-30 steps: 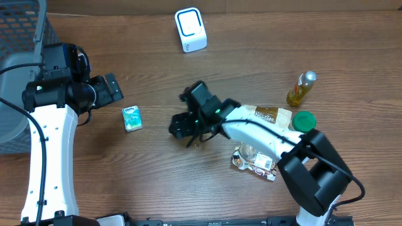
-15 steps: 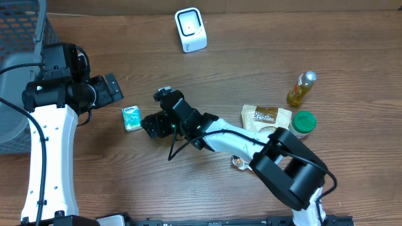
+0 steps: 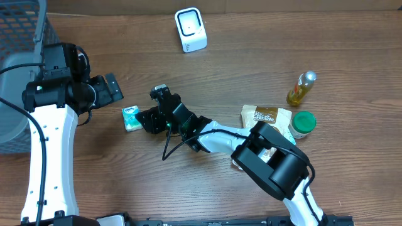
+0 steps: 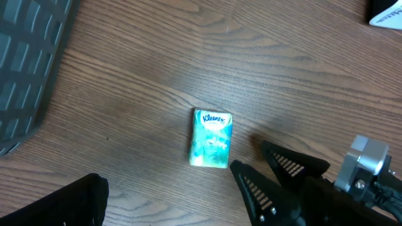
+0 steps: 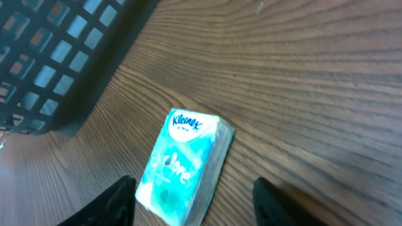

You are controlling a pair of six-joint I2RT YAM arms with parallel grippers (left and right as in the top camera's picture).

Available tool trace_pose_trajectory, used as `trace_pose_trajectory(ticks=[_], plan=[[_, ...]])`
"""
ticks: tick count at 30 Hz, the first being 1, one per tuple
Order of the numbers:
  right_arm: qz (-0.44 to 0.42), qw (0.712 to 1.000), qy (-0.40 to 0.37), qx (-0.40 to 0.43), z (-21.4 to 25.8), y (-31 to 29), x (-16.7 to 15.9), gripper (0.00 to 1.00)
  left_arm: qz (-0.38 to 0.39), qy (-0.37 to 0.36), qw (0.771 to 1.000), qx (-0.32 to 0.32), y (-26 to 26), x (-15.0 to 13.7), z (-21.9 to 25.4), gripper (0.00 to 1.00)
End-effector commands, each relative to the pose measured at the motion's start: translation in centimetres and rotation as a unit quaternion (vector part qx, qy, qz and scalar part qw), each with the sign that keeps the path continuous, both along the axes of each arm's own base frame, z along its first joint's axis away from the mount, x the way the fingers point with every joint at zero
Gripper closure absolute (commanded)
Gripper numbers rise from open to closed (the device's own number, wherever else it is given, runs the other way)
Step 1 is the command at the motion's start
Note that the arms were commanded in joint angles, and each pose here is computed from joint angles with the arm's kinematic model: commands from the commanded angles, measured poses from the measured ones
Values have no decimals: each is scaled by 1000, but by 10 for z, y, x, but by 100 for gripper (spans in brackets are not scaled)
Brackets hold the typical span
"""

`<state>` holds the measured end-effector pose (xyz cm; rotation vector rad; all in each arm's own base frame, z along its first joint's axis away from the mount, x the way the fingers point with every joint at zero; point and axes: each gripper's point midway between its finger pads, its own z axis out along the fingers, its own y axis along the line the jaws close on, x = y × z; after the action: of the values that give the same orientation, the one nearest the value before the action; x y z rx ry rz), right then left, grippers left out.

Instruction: Scan the item barcode

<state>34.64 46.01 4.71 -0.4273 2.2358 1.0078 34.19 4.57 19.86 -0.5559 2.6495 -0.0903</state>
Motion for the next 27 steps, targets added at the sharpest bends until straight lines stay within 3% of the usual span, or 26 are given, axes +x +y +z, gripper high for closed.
trace_pose_trajectory(ticks=[1, 14, 27], plan=[[-3, 1000, -4, 5, -9, 3, 1, 46, 3, -12, 1000, -4, 0, 2, 8, 1], [10, 1000, -6, 12, -18, 26, -25, 49, 3, -12, 1000, -4, 0, 2, 8, 0], [-27, 999, -21, -10, -22, 20, -18, 44, 3, -12, 1000, -4, 0, 2, 8, 0]])
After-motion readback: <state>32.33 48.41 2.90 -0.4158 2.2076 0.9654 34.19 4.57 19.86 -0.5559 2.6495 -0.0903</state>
